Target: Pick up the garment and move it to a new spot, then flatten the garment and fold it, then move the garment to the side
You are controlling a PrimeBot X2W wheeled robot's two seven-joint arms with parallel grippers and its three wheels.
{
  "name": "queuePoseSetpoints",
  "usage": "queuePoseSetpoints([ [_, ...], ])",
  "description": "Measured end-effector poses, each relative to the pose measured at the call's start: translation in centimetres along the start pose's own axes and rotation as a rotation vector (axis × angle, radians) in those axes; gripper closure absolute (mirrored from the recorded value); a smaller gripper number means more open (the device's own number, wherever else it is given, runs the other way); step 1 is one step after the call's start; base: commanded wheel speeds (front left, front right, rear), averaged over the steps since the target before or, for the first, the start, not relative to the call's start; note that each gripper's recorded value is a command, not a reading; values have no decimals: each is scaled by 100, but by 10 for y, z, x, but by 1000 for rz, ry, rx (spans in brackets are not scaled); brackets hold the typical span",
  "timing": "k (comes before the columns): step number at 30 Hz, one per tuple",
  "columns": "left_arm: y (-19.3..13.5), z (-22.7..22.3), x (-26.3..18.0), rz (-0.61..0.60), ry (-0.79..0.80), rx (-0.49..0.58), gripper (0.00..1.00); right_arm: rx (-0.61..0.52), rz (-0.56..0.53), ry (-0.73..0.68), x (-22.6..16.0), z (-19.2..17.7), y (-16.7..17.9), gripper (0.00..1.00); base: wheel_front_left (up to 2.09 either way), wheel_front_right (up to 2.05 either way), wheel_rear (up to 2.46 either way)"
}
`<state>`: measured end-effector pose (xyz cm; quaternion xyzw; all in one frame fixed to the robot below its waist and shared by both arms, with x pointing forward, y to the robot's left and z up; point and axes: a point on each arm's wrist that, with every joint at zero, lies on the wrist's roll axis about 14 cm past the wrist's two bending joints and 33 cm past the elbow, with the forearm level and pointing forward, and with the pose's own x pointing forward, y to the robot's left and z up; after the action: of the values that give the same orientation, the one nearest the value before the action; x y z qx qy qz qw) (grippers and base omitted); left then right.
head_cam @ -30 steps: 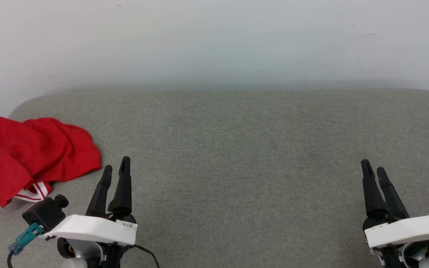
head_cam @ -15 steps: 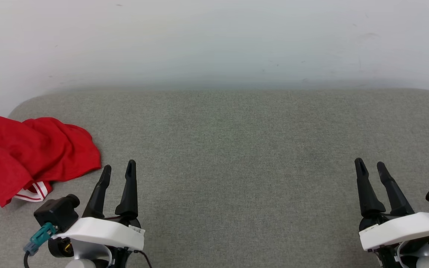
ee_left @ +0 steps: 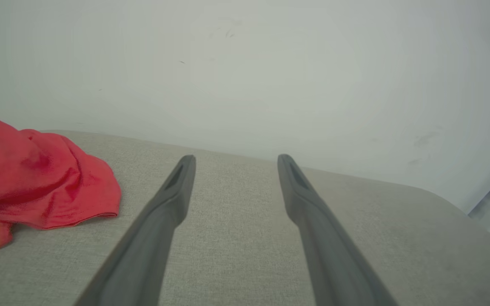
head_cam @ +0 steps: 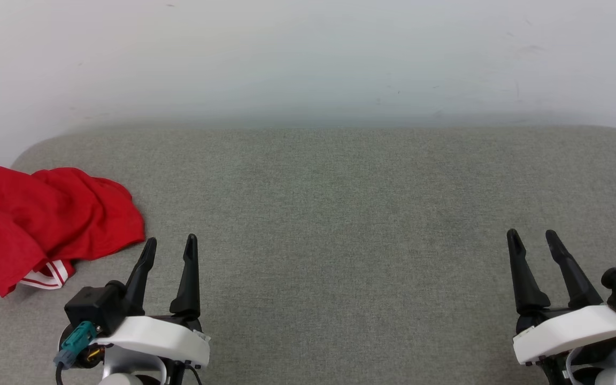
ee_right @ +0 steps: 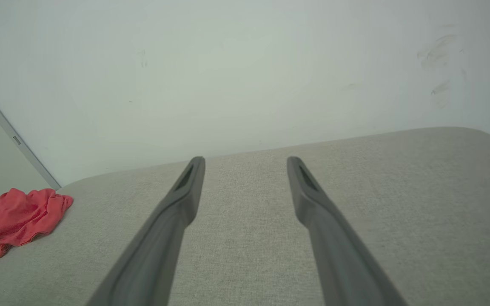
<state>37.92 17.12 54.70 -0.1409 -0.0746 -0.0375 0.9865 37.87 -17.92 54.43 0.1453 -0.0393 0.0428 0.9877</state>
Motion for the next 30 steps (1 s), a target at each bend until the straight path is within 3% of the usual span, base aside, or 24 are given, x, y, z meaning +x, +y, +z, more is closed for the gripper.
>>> queuePoseSetpoints([
  [30, 5, -12, -5, -9, 11, 158, 0, -238, 2, -17, -4, 9, 2, 0, 0, 0, 0],
])
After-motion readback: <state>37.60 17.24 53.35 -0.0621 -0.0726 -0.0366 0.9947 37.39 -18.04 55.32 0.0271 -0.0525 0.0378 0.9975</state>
